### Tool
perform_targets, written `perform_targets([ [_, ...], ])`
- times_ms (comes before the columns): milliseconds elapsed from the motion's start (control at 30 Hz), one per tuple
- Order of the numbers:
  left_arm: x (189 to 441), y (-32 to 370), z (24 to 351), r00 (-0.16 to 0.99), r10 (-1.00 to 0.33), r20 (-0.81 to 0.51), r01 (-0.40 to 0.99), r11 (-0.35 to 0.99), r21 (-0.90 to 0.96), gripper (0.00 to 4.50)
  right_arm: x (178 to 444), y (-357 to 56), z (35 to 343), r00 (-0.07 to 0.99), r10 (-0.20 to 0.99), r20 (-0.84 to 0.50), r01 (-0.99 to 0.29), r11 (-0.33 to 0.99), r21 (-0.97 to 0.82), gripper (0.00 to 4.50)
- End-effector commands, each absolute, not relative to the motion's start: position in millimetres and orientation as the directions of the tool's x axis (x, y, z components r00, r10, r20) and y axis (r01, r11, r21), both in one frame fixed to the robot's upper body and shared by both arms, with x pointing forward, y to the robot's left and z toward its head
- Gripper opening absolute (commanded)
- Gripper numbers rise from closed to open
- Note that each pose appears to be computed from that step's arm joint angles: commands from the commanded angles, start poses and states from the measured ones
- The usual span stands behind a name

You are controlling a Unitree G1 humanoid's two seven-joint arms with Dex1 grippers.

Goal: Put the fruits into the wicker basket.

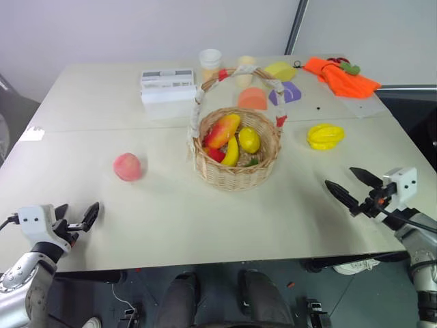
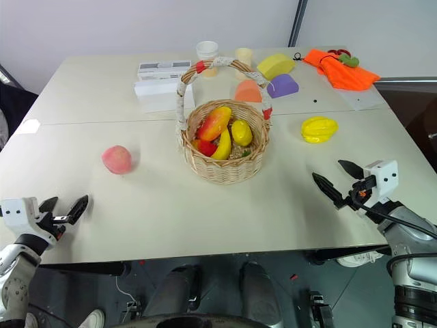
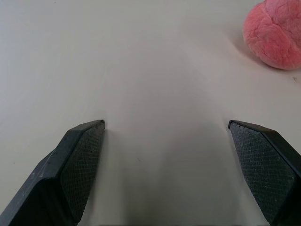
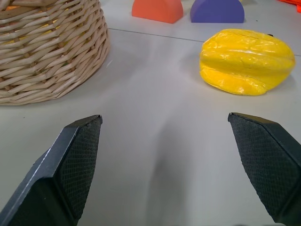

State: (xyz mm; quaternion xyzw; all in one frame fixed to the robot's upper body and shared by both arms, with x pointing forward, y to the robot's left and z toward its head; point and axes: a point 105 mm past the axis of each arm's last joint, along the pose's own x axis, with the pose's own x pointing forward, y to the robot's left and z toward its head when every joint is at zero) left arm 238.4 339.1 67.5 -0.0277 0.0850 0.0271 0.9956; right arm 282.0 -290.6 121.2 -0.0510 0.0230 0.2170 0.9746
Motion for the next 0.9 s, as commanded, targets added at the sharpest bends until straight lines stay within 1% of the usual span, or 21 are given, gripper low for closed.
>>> perform_targets([
  [33, 238.4, 340.2, 80.1, 0.99, 0.057, -0.129, -0.062, 0.997, -0.038, 4.5, 283.6, -282.5, 134.2, 0.898, 0.439, -0.022, -0.438, 0.891, -0.118, 4.46],
  [233, 247.2, 336.6, 87.0, 0.993, 0.054, -0.101, -0.059, 0.997, -0.049, 4.5, 284.4, -276.5, 136.4, 0.894, 0.449, -0.014, -0.447, 0.886, -0.124, 4.46],
  [367, 252.0, 330.6, 89.7, 0.994, 0.031, -0.102, -0.035, 0.999, -0.032, 4.5, 284.9, -275.1, 139.4, 0.891, 0.455, -0.006, -0.452, 0.882, -0.131, 4.46],
  [500, 259.1, 325.0, 99.1, 0.996, 0.004, -0.088, -0.004, 1.0, -0.003, 4.5, 287.9, -270.1, 145.2, 0.876, 0.482, 0.003, -0.477, 0.867, -0.143, 4.46],
  [567, 264.3, 320.0, 107.3, 0.998, -0.028, -0.063, 0.028, 1.0, 0.001, 4.5, 289.0, -265.0, 152.6, 0.859, 0.512, 0.013, -0.504, 0.85, -0.153, 4.46],
  [700, 272.9, 309.4, 124.6, 0.996, -0.092, -0.02, 0.092, 0.996, -0.004, 4.5, 282.9, -254.6, 173.3, 0.817, 0.576, 0.032, -0.564, 0.809, -0.163, 4.46],
  [900, 293.9, 282.2, 152.7, 0.973, -0.229, 0.011, 0.229, 0.973, 0.011, 4.5, 261.9, -214.1, 200.3, 0.67, 0.743, 0.008, -0.732, 0.662, -0.164, 4.46],
])
